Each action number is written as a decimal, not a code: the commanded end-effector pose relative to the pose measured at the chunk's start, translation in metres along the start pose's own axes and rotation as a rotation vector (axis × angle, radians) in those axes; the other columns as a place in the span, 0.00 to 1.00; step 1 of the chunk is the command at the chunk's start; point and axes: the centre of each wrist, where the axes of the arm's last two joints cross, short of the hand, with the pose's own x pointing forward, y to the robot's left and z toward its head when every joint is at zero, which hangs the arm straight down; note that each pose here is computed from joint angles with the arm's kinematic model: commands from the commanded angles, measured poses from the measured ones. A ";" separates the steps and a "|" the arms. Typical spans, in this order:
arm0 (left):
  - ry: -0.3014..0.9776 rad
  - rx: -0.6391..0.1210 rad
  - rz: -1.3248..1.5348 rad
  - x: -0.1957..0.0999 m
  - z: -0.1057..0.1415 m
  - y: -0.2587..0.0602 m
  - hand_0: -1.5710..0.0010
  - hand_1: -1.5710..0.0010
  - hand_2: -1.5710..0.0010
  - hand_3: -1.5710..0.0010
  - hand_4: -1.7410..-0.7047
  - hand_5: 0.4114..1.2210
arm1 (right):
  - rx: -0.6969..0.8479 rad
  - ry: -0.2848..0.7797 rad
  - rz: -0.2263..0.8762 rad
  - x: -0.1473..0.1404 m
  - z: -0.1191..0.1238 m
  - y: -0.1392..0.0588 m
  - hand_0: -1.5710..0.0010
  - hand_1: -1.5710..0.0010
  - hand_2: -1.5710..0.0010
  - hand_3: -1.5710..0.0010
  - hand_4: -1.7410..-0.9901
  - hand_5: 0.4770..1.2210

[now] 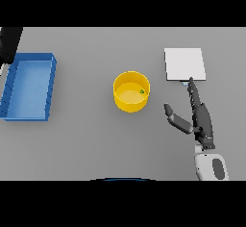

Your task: Pick up the red beaker and tilt it to pour out 1 green nut into yellow bowl. Pick up the yellow bowl and place it on the metallic measuring scale.

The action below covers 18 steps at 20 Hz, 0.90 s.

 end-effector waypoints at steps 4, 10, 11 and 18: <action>0.161 0.047 0.269 -0.055 0.012 -0.028 0.00 0.00 0.00 0.10 0.00 1.00 | 0.015 -0.003 0.026 -0.002 -0.002 0.000 1.00 1.00 1.00 1.00 0.69 0.15; 0.428 0.112 0.576 -0.098 0.046 -0.100 0.00 0.00 0.00 0.07 0.00 1.00 | 0.040 0.004 0.052 -0.001 -0.002 0.001 1.00 1.00 1.00 1.00 0.71 0.21; 0.459 0.107 0.599 -0.097 0.055 -0.113 0.00 0.00 0.00 0.07 0.00 1.00 | 0.043 -0.006 0.057 0.002 -0.001 0.001 1.00 1.00 1.00 1.00 0.70 0.22; 0.592 0.067 0.712 -0.094 0.121 -0.173 0.00 0.00 0.00 0.08 0.00 1.00 | 0.053 0.000 0.058 0.001 -0.002 -0.001 1.00 1.00 1.00 1.00 0.70 0.25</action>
